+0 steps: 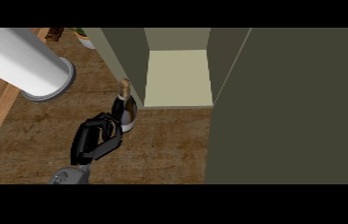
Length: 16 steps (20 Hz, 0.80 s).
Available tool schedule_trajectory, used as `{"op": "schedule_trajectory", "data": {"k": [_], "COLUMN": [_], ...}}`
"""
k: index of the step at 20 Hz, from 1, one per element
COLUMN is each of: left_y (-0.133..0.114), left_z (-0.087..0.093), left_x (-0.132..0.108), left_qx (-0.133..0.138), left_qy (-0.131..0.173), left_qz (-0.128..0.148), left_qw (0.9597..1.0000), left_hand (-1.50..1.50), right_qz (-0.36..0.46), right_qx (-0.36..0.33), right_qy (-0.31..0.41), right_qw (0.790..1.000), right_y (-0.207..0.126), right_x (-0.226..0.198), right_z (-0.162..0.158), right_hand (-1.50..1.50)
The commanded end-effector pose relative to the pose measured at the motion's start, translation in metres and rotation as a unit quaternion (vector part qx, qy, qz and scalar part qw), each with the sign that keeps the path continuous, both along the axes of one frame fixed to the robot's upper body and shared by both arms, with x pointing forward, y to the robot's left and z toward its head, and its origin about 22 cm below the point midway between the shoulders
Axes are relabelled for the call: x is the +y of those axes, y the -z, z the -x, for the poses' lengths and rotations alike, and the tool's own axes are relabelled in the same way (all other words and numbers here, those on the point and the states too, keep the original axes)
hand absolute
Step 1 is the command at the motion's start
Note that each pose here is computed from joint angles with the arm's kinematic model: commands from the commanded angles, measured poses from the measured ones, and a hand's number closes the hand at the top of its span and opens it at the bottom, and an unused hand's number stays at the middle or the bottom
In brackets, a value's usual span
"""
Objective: Pick up the wine, place it into the cabinet and close the cabinet
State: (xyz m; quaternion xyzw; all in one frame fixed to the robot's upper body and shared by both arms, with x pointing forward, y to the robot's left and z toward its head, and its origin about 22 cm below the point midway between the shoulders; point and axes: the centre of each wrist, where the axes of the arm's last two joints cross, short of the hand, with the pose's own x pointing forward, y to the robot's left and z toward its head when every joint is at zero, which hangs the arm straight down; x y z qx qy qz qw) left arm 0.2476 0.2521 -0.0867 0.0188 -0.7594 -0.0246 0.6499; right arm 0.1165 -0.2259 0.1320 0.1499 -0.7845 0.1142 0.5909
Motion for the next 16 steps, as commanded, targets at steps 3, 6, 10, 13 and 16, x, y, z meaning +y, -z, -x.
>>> {"op": "schedule_trajectory", "data": {"k": [3, 6, 10, 13, 16], "left_y": [-0.015, -0.044, -0.054, -0.048, -0.063], "left_z": [-0.026, -0.038, -0.06, -0.06, -0.057], "left_x": [-0.027, -0.061, -0.07, -0.081, -0.104], "left_qx": [-0.002, 0.002, 0.014, 0.015, 0.009], "left_qy": [0.017, 0.016, 0.016, 0.025, 0.027], "left_qz": [-0.02, -0.011, -0.042, -0.077, -0.11], "left_qw": [0.9997, 0.9998, 0.9989, 0.9966, 0.9935], "left_hand": [1.5, 1.5, 1.5, 1.5, 1.5], "right_qz": [-0.029, -0.018, -0.023, -0.018, -0.026], "right_qx": [-0.014, -0.015, -0.012, -0.02, -0.011], "right_qy": [-0.01, 0.001, 0.001, -0.004, -0.008], "right_qw": [0.999, 1.0, 1.0, 1.0, 1.0], "right_y": [-0.028, -0.018, -0.025, -0.026, -0.015], "right_x": [-0.003, -0.007, -0.006, -0.003, -0.006], "right_z": [0.009, 0.017, 0.018, 0.024, 0.017], "right_hand": [-1.5, -1.5, -1.5, -1.5, -1.5]}}
